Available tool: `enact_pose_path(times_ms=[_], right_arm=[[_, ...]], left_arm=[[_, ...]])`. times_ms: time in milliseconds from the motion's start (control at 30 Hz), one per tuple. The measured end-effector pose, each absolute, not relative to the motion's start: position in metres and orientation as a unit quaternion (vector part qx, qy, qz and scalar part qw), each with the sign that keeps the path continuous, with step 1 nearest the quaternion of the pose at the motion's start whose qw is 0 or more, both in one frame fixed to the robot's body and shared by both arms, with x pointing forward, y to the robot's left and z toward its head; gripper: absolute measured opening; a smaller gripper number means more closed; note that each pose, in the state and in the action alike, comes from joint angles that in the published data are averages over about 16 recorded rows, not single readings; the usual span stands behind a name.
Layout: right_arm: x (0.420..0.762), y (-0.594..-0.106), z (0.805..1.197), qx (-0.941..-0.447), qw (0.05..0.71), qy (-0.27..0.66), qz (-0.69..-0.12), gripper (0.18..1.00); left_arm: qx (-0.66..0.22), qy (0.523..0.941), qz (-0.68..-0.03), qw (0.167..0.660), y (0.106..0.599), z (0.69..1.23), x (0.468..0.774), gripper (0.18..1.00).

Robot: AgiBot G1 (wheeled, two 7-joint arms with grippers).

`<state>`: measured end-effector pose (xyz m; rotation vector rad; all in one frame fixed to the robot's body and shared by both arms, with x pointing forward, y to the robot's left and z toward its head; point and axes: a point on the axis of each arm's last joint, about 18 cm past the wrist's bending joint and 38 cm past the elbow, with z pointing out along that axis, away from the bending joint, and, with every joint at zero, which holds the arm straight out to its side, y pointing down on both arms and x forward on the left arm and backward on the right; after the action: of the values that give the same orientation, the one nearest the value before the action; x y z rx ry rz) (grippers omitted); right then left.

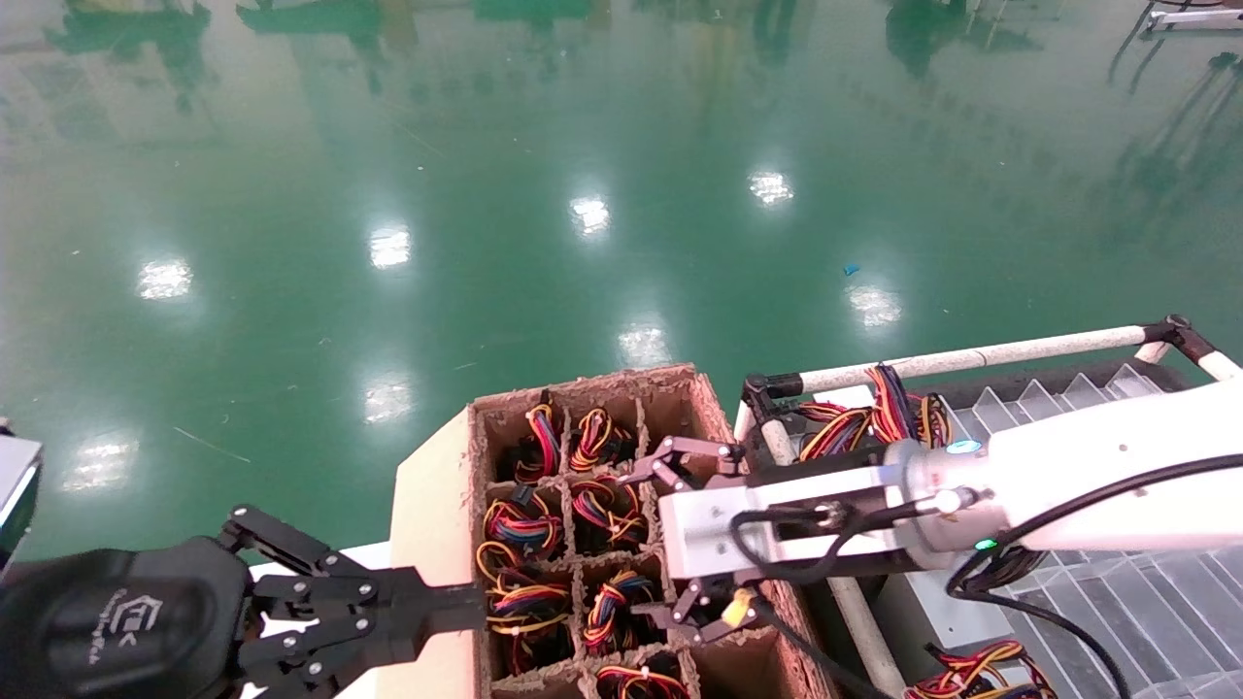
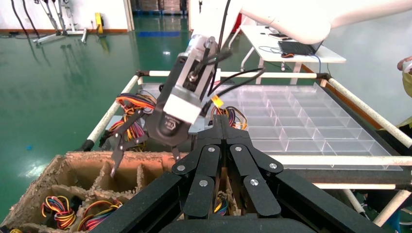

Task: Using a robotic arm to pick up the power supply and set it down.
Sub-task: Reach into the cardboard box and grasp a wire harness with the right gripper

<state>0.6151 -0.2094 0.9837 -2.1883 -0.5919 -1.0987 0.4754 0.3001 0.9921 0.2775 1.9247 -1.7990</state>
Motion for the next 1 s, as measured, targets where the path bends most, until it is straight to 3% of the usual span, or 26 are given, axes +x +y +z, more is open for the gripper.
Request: enact_pose_path(times_ms=[300,500,700,1000], right_arm=[[0.621,-0.195,0.98,-0.833,0.273,-0.244,-0.416,0.886],[0.623,-0.191,0.978,-0.838,0.26,-0.246,-0.411,0.776],[0.624,-0.19,0.974,-0.843,0.255,-0.244,-0.405,0.63],[0.624,-0.191,0.97,-0.849,0.253,-0.237,-0.399,0.422]], left_arm=[[0.102,0.705,-0.659,0.244,0.3,0.992,0.475,0.197],[0.102,0.705,-0.659,0.244,0.3,0.992,0.475,0.223],[0.102,0.705,-0.659,0.244,0.3,0.992,0.475,0.279],[0.102,0.705,-0.659,0.244,0.3,0.992,0.475,0.44]])
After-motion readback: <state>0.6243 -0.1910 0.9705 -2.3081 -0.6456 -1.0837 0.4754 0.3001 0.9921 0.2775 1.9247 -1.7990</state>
